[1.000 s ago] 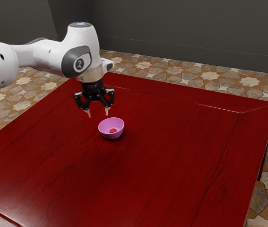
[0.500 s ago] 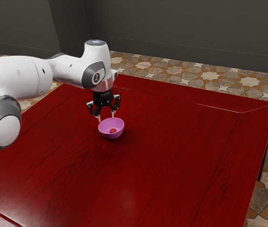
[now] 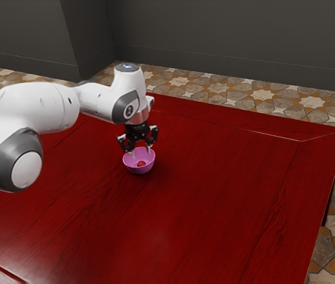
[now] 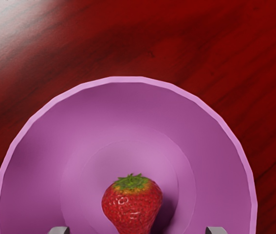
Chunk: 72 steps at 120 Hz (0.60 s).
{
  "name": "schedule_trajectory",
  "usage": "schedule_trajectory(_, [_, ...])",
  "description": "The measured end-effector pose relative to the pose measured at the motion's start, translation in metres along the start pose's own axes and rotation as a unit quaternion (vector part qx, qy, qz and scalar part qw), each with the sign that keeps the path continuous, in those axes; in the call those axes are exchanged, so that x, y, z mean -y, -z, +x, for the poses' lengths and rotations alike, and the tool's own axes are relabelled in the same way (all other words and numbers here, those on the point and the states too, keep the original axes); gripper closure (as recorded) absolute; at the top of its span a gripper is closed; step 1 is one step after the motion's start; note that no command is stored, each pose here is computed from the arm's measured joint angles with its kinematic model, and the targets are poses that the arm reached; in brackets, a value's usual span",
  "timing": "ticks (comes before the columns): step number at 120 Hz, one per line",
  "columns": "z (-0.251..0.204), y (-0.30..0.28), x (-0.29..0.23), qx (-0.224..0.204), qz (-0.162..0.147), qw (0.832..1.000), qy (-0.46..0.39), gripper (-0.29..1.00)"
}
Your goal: Take strawberry from the bowl
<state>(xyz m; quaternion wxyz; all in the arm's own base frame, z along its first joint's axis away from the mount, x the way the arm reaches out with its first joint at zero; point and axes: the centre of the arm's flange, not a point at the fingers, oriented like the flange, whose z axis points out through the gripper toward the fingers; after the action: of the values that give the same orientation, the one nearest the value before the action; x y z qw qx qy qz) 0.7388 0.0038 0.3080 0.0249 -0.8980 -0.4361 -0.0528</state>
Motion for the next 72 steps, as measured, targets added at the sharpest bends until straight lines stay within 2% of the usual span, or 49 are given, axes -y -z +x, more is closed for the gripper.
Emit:
schedule_trajectory(33, [0.009,-0.016,0.005,0.008,-0.018,1.000,0.024,0.36])
schedule_trajectory(72, [0.015,-0.039,0.010,0.016,-0.024,0.999,0.042,0.36])
